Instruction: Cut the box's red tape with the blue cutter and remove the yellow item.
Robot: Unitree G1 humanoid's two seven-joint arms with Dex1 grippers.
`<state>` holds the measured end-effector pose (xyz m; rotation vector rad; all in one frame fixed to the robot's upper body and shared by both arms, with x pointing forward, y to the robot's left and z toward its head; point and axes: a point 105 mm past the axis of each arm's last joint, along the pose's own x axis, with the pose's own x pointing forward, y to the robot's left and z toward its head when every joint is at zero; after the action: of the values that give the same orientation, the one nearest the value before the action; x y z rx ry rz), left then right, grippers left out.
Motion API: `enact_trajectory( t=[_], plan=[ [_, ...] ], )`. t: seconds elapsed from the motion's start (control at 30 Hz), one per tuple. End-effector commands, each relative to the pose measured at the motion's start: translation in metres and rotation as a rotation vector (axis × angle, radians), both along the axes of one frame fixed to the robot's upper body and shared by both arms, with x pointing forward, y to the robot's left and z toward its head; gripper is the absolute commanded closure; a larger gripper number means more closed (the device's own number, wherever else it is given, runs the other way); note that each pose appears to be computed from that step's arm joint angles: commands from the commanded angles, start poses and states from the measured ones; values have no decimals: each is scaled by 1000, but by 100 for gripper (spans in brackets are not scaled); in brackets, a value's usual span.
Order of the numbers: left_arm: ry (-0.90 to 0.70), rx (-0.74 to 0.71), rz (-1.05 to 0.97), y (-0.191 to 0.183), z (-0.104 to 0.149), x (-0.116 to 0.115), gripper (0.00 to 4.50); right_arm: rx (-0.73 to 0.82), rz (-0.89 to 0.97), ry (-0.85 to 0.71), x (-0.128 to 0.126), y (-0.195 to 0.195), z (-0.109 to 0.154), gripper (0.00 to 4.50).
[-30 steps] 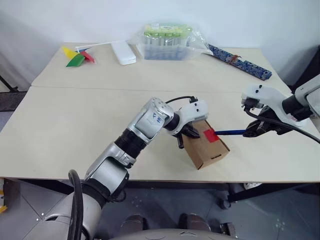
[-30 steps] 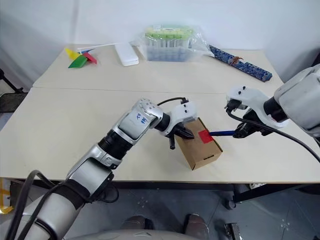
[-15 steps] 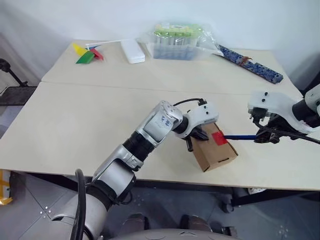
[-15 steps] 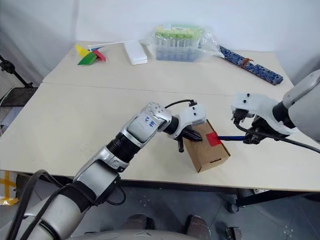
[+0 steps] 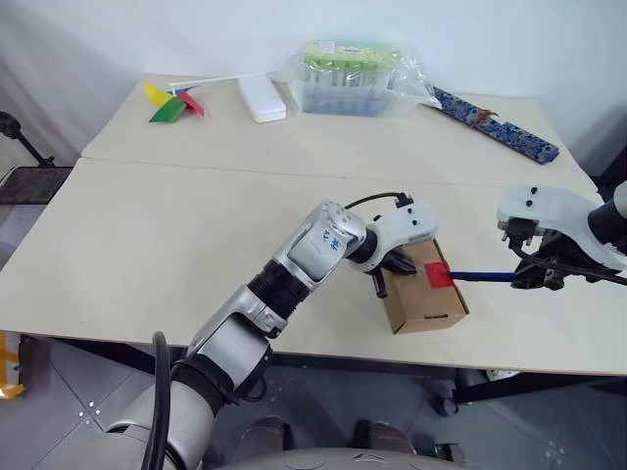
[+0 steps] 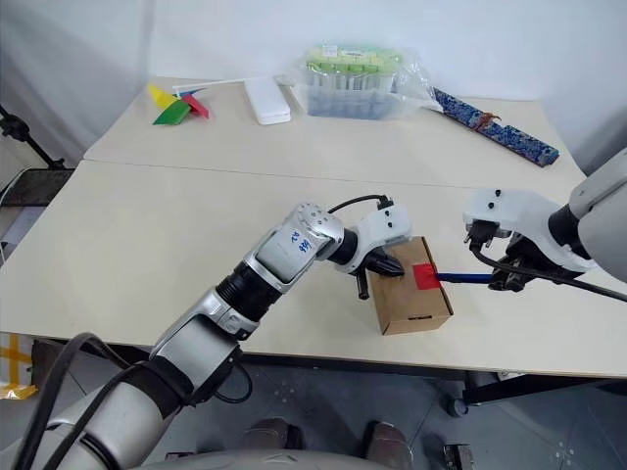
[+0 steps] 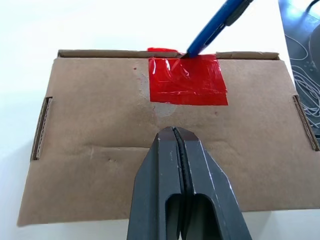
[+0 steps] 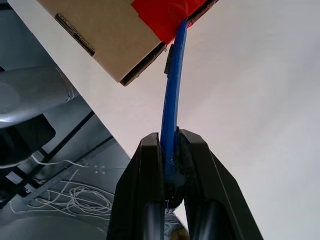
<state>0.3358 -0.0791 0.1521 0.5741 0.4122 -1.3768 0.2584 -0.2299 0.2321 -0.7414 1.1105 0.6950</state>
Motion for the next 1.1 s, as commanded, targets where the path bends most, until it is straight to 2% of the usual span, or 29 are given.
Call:
enact_trajectory(
  t=[0.03,0.2,0.57,0.83,1.03,1.1],
  plan=[
    [39,141,154,25,-44,16,449,116,41,213,-17,24,-22,436],
    [34,150,128,23,-45,13,449,183,-1,231,-17,37,-18,436],
    [14,148,144,20,-47,17,449,195,16,340,-23,49,-16,436],
    [-19,148,163,21,-48,22,449,199,-11,477,-41,49,-29,436],
    [-26,146,174,21,-48,24,449,201,-36,518,-46,52,-37,436],
    [-28,145,176,21,-48,25,449,197,-83,482,-34,50,-39,436]
  ],
)
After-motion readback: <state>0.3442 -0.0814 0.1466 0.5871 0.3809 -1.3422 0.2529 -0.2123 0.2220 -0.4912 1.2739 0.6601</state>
